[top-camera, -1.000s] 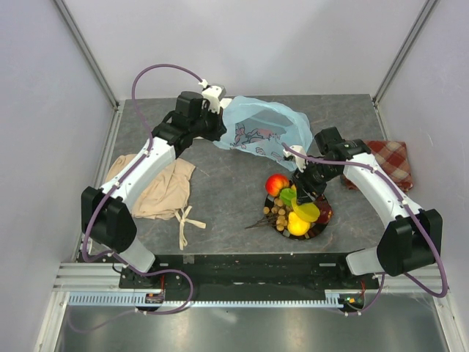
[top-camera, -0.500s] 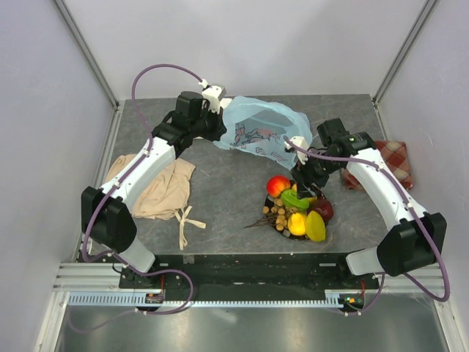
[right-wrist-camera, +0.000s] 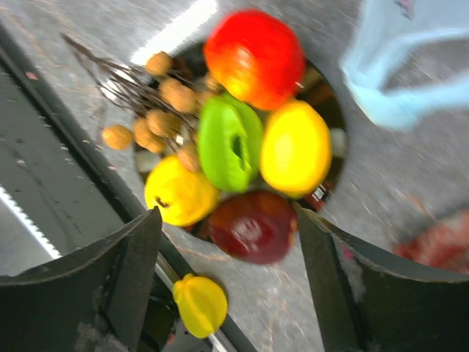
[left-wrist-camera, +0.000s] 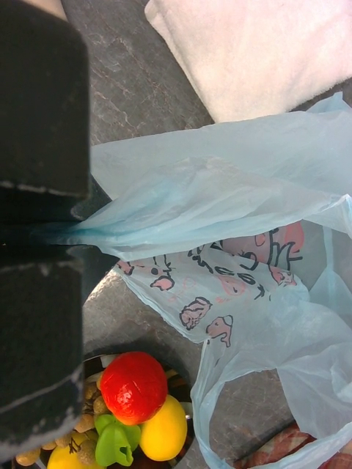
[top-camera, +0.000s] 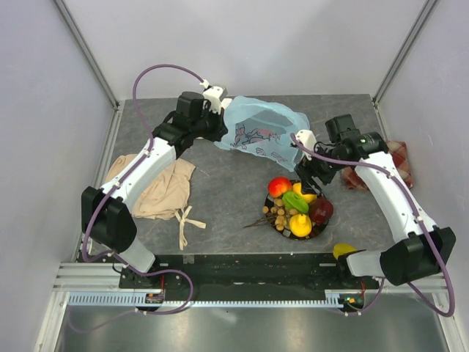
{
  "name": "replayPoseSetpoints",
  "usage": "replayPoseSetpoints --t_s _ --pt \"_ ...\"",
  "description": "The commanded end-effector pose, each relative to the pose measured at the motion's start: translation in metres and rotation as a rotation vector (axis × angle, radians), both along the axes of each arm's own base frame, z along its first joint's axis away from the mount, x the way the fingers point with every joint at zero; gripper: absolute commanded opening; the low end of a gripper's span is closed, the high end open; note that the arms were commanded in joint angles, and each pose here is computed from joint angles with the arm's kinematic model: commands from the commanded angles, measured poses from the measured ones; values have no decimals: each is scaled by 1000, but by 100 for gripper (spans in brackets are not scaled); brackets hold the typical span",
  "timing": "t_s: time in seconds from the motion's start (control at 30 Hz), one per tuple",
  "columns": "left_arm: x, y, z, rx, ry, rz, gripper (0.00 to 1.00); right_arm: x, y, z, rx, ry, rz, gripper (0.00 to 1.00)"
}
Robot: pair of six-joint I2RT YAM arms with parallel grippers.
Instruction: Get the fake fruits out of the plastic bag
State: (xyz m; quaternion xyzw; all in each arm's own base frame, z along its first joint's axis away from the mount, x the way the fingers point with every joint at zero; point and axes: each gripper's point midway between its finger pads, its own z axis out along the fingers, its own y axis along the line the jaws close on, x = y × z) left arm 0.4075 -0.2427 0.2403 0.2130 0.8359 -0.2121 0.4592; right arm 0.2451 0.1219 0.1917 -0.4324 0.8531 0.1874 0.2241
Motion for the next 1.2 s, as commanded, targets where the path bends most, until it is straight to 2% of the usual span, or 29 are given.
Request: replayPoseSetpoints --t_s 0.0,0.1,0.13,0.2,0.23,0.4,0.53,0.57,0.63,0.67,0.77,0.83,1.0,1.07,1.17 --pt "-4 -7 17 -23 -51 -40 3 -19 -49 3 -163 -36 -24 90" --pt "-5 -7 17 -29 -48 -40 3 -68 -85 -19 -293 72 58 92" --pt "-6 -7 19 -33 -50 -42 3 -82 -95 -26 -325 58 123 93" --pt "-6 -8 19 -37 -47 -41 3 -97 -115 -38 -383 75 136 98" --pt "-7 -9 19 -41 -46 -46 3 -98 -122 -39 -407 42 190 98" --pt "-10 -11 18 -50 -35 -56 3 -98 -164 -55 -452 130 191 98" --pt "-8 -9 15 -37 -39 -53 3 -98 -212 -64 -510 187 325 98" --pt "-8 -9 14 -33 -38 -52 3 -96 -219 -66 -525 166 445 98" --pt "-5 -9 8 -16 -32 -51 2 -102 -231 -70 -546 173 553 98" --pt "-5 -8 5 -10 -22 -51 2 -102 -232 -74 -542 156 662 98" --pt "-1 -11 -4 11 -4 -73 2 -89 -219 -79 -466 69 773 98" --pt "3 -13 -9 31 10 -82 2 -81 -207 -80 -420 8 787 98" --pt "12 -15 -13 50 34 -77 2 -86 -195 -79 -428 -76 865 98" --pt "17 -15 -18 49 58 -69 2 -85 -175 -84 -356 -121 861 98" --pt "17 -9 -13 -1 83 -41 2 -86 -143 -85 -223 -126 712 98"
